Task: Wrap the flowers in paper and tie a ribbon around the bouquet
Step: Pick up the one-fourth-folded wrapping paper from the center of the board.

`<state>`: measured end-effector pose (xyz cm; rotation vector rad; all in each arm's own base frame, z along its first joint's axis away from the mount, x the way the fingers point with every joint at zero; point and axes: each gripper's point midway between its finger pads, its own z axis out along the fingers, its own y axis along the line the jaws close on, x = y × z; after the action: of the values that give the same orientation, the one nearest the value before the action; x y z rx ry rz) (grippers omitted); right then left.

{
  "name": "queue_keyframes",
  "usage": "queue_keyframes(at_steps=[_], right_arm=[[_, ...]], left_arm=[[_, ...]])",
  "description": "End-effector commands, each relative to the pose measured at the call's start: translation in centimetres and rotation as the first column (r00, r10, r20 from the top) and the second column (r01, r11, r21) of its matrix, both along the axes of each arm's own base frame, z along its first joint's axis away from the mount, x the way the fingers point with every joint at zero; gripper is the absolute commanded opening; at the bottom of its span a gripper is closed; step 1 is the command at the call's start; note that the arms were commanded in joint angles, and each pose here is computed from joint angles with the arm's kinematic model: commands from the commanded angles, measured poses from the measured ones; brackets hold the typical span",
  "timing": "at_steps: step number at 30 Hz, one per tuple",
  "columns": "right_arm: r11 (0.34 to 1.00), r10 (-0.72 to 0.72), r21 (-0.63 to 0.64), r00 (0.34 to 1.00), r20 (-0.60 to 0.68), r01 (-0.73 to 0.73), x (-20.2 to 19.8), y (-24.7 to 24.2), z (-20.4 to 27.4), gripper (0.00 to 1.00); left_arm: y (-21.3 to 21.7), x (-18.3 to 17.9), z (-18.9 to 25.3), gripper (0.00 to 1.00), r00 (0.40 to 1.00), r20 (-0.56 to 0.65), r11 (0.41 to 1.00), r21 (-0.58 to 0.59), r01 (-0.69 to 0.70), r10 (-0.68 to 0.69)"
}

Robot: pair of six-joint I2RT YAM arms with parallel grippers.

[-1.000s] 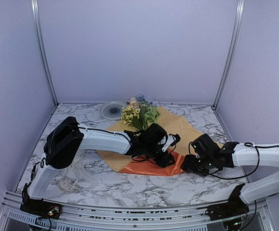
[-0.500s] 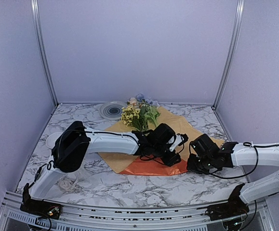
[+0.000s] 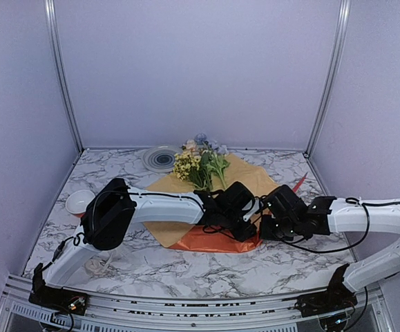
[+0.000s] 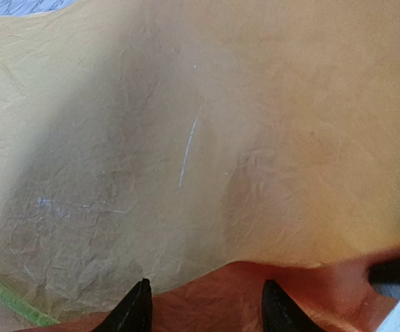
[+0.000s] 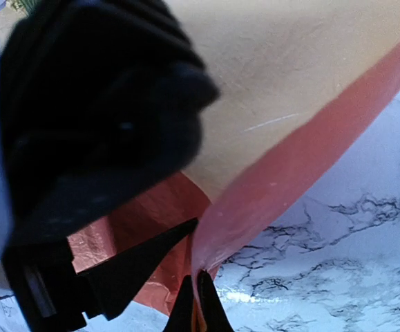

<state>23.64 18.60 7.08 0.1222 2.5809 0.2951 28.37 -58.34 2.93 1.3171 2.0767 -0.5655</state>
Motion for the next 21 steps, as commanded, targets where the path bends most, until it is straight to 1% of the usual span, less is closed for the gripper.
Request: queue_keyframes(at_steps=[1,3,5,7,12,15,19,21], right_arm=[[0.994,0.09,-0.063,0.991,0.095,-0.084,0.8,1.7,2.3,0.0],[0.987,0.146,-0.078,0.983,0.115,-0.137,0.8,2.3,2.3,0.0],[0.979,0.184,-0.107,0.975,0.124,-0.171,1.0,2.4,2.1,0.0],[0.969,0.221,-0.143,0.967,0.126,-0.203,1.1,2.5,2.1,0.0],[0.94,0.294,-0.21,0.95,0.105,-0.267,1.4,2.9,1.7,0.0],[0.93,0.302,-0.246,0.95,0.082,-0.274,1.6,2.8,1.3,0.0],[0.92,0.315,-0.271,0.946,0.077,-0.284,1.8,2.9,1.5,0.0],[0.916,0.32,-0.28,0.944,0.077,-0.288,2.0,2.9,1.7,0.0]], left_arm=[[1.4,0.2,-1.0,0.54,0.996,-0.082,1.0,0.01,-0.029,0.029],[1.4,0.7,0.9,0.54,0.982,-0.186,0.991,-0.126,-0.042,0.018],[1.8,1.7,2.8,0.53,0.962,-0.271,0.955,-0.278,-0.103,0.025],[2.2,2.5,5.0,0.53,0.964,-0.267,0.929,-0.356,-0.104,0.005],[2.3,1.5,8.3,0.57,0.973,-0.214,0.915,-0.402,-0.002,-0.091],[3.6,1.2,9.9,0.6,0.974,-0.198,0.918,-0.396,0.02,-0.107],[8.3,1.7,10.1,0.62,0.977,-0.215,0.951,-0.303,-0.063,-0.004],[11.2,1.8,8.9,0.65,0.97,-0.234,0.962,-0.243,-0.122,0.064]])
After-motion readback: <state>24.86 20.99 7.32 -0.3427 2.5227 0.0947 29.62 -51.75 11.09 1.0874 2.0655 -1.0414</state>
